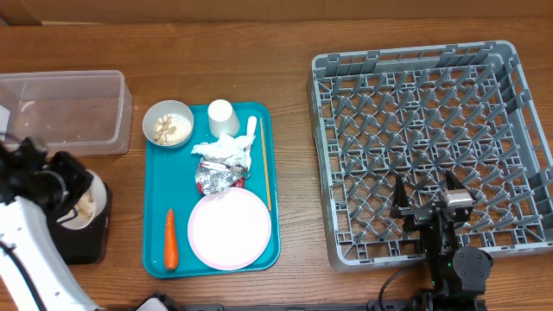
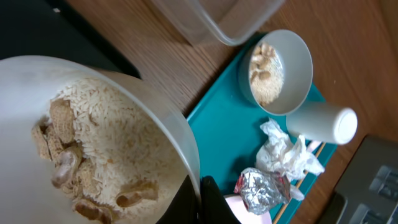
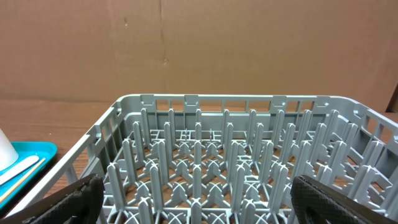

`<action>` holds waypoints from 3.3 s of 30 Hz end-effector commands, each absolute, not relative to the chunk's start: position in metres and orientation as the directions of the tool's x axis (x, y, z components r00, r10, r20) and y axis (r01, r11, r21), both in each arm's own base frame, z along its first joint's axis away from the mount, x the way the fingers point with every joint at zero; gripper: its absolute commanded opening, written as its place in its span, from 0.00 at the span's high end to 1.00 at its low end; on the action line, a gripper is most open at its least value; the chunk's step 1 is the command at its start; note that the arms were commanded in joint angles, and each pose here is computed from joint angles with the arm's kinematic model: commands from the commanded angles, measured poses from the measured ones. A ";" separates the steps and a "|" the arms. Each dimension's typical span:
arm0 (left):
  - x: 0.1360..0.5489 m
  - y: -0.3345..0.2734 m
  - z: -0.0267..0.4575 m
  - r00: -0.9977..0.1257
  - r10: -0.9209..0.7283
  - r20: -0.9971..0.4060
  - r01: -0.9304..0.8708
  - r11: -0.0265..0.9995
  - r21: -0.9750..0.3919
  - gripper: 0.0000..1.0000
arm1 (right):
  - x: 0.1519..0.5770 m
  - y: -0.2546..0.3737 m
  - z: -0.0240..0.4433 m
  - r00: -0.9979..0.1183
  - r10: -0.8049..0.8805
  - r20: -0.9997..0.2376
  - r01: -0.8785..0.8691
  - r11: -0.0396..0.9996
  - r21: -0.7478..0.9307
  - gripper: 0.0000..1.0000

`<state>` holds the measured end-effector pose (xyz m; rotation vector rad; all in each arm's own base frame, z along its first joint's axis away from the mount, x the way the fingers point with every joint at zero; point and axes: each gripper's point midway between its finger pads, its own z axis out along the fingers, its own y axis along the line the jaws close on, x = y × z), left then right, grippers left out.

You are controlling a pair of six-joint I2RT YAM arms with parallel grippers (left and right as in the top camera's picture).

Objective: Sort waste into correct bins and load items into the dishwasher rack
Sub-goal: 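Lift the bowl with the left gripper and carry it left over the black tray, then tilt the bowl with the left gripper to dump rice and peanuts onto the black tray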

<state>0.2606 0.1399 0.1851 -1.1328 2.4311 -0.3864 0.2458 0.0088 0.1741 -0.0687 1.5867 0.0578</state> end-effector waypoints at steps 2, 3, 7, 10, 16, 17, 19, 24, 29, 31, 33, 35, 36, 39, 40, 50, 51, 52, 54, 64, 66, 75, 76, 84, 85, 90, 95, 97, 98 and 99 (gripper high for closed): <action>0.252 0.150 0.175 -0.528 -0.817 -0.233 -0.655 0.566 -0.500 0.96 | 0.246 0.008 0.172 -0.012 -0.008 -1.000 -0.080 0.997 -0.007 0.00; 0.252 0.153 0.172 -0.518 -0.825 -0.228 -0.655 0.553 -0.515 0.96 | 0.246 0.008 0.172 -0.012 -0.008 -1.000 -0.081 0.997 -0.007 0.00; 0.253 0.161 0.163 -0.487 -0.847 -0.216 -0.634 0.512 -0.580 0.96 | 0.246 0.008 0.172 -0.012 -0.008 -1.000 -0.081 0.997 -0.007 0.00; 0.254 0.165 0.161 -0.484 -0.845 -0.230 -0.606 0.513 -0.609 0.96 | 0.246 0.008 0.172 -0.012 -0.008 -1.000 -0.081 0.997 -0.007 0.00; 0.253 0.175 0.154 -0.464 -0.854 -0.237 -0.623 0.505 -0.597 0.96 | 0.246 0.008 0.173 -0.011 -0.008 -1.000 -0.081 0.997 -0.007 0.00; 0.252 0.177 0.151 -0.461 -0.856 -0.233 -0.633 0.501 -0.590 0.96 | 0.246 0.008 0.172 -0.012 -0.008 -1.000 -0.081 0.997 -0.007 0.00; 0.255 0.180 0.148 -0.461 -0.857 -0.230 -0.632 0.499 -0.593 0.96 | 0.246 0.008 0.173 -0.011 -0.008 -1.000 -0.081 0.997 -0.007 0.00; 0.257 0.189 0.135 -0.436 -0.879 -0.190 -0.656 0.455 -0.602 0.96 | 0.246 0.008 0.172 -0.012 -0.008 -1.000 -0.081 0.997 -0.007 0.00; 0.259 0.192 0.128 -0.426 -0.894 -0.138 -0.635 0.403 -0.659 0.96 | 0.246 0.008 0.172 -0.012 -0.008 -1.000 -0.081 0.997 -0.007 0.00; 0.264 0.192 0.136 -0.430 -0.891 -0.145 -0.575 0.394 -0.717 0.96 | 0.246 0.008 0.172 -0.012 -0.008 -1.000 -0.081 0.997 -0.007 0.00; 0.265 0.194 0.142 -0.420 -0.894 -0.154 -0.539 0.383 -0.750 0.96 | 0.246 0.008 0.173 -0.011 -0.008 -1.000 -0.081 0.997 -0.007 0.00; 0.261 0.199 0.144 -0.403 -0.902 -0.155 -0.536 0.370 -0.759 0.96 | 0.246 0.008 0.172 -0.012 -0.008 -1.000 -0.081 0.997 -0.007 0.00; 0.258 0.202 0.144 -0.395 -0.906 -0.155 -0.541 0.366 -0.758 0.96 | 0.246 0.008 0.172 -0.012 -0.008 -1.000 -0.081 0.997 -0.007 0.00; 0.247 0.209 0.141 -0.370 -0.918 -0.147 -0.564 0.347 -0.749 0.96 | 0.246 0.008 0.172 -0.012 -0.008 -1.000 -0.081 0.997 -0.007 0.00; 0.243 0.212 0.139 -0.358 -0.923 -0.141 -0.578 0.338 -0.743 0.96 | 0.246 0.008 0.172 -0.012 -0.008 -1.000 -0.081 0.997 -0.007 0.00; 0.243 0.220 0.149 -0.359 -0.912 -0.198 -0.496 0.366 -0.788 0.96 | 0.246 0.008 0.172 -0.012 -0.008 -1.000 -0.081 0.997 -0.007 0.00; 0.243 0.220 0.150 -0.366 -0.907 -0.211 -0.485 0.379 -0.788 0.96 | 0.246 0.008 0.172 -0.012 -0.008 -1.000 -0.081 0.997 -0.007 0.00; 0.244 0.220 0.150 -0.370 -0.903 -0.220 -0.477 0.387 -0.789 0.96 | 0.246 0.008 0.172 -0.012 -0.008 -1.000 -0.081 0.997 -0.007 0.00; 0.245 0.220 0.149 -0.370 -0.904 -0.215 -0.475 0.383 -0.792 0.96 | 0.246 0.008 0.173 -0.011 -0.008 -1.000 -0.081 0.997 -0.007 0.00; 0.255 0.218 0.147 -0.386 -0.906 -0.176 -0.333 0.315 -0.889 0.96 | 0.246 0.008 0.172 -0.012 -0.008 -1.000 -0.081 0.997 -0.007 0.00; 0.255 0.219 0.145 -0.380 -0.911 -0.158 -0.322 0.291 -0.901 0.96 | 0.246 0.008 0.172 -0.012 -0.008 -1.000 -0.081 0.997 -0.007 0.00; 0.239 0.234 0.145 -0.323 -0.934 -0.151 -0.316 0.257 -0.913 0.96 | 0.246 0.008 0.173 -0.011 -0.008 -1.000 -0.081 0.997 -0.007 0.00; 0.236 0.237 0.146 -0.313 -0.937 -0.155 -0.311 0.255 -0.915 0.96 | 0.246 0.008 0.172 -0.012 -0.008 -1.000 -0.081 0.997 -0.007 0.00; 0.227 0.242 0.155 -0.280 -0.943 -0.180 -0.233 0.248 -0.940 0.96 | 0.246 0.008 0.172 -0.012 -0.008 -1.000 -0.081 0.997 -0.007 0.00; 0.228 0.242 0.156 -0.278 -0.943 -0.181 -0.215 0.245 -0.946 0.96 | 0.246 0.008 0.172 -0.012 -0.008 -1.000 -0.081 0.997 -0.007 0.00; 0.229 0.243 0.151 -0.277 -0.949 -0.149 -0.193 0.207 -0.959 0.96 | 0.246 0.008 0.172 -0.012 -0.008 -1.000 -0.081 0.997 -0.007 0.00; 0.230 0.243 0.140 -0.278 -0.955 -0.106 -0.201 0.166 -0.965 0.96 | 0.246 0.008 0.172 -0.012 -0.008 -1.000 -0.081 0.997 -0.007 0.00; 0.231 0.243 0.143 -0.274 -0.956 -0.103 -0.175 0.155 -0.972 0.96 | 0.246 0.008 0.173 -0.011 -0.008 -1.000 -0.081 0.997 -0.007 0.00; 0.232 0.244 0.147 -0.270 -0.956 -0.116 -0.142 0.159 -0.977 0.96 | 0.246 0.008 0.173 -0.011 -0.008 -1.000 -0.081 0.997 -0.007 0.00; 0.233 0.244 0.150 -0.265 -0.957 -0.117 -0.119 0.152 -0.981 0.96 | 0.246 0.008 0.172 -0.012 -0.008 -1.000 -0.081 0.997 -0.007 0.00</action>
